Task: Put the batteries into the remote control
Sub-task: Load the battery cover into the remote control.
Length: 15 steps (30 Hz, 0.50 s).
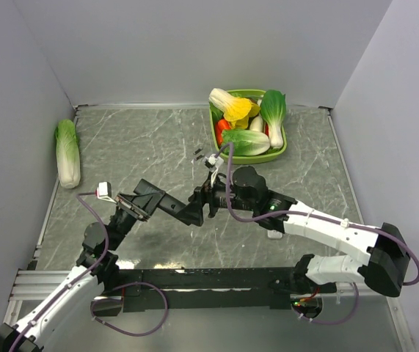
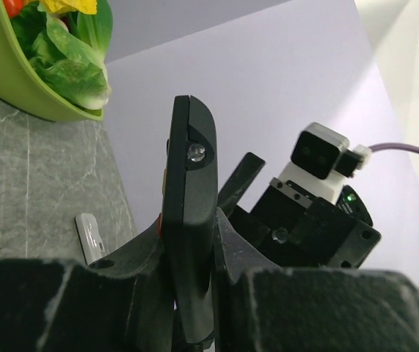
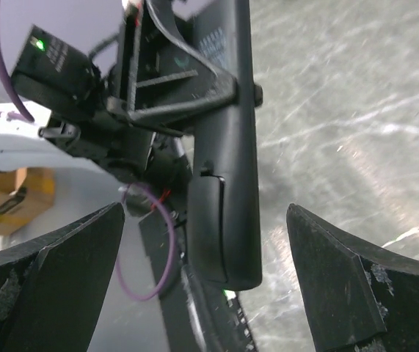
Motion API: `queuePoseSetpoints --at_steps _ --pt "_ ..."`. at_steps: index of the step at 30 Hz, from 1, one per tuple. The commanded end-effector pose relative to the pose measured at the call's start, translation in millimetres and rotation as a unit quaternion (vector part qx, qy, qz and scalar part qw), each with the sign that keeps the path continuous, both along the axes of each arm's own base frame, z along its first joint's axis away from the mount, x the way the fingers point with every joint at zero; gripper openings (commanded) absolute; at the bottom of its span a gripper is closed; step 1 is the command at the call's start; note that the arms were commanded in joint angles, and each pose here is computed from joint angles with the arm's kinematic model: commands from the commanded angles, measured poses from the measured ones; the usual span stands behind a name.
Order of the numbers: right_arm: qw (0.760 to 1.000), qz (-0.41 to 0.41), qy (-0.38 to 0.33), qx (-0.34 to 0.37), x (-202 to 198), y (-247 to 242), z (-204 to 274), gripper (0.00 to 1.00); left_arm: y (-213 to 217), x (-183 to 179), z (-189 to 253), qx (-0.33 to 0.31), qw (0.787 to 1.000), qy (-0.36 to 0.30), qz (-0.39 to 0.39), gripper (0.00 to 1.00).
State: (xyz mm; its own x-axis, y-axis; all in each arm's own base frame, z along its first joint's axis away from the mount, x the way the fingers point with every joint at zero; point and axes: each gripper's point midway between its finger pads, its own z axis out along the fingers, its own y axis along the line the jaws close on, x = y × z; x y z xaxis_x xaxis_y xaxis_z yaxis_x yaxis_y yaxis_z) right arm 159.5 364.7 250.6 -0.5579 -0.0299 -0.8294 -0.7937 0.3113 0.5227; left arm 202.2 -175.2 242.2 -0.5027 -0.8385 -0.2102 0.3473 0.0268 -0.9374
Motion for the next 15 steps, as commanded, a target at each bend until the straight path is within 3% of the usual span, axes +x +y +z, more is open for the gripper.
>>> queuePoseSetpoints --at_steps 1,15 --pt "0.999 0.012 0.034 0.028 0.7 6.2 15.0 0.98 -2.2 -12.1 14.5 -0.01 0.998 -0.052 -0.018 0.01" --pt "0.996 0.04 0.069 0.051 0.8 15.2 7.7 0.85 -6.9 -17.3 30.6 -0.008 0.996 -0.083 -0.034 0.01"
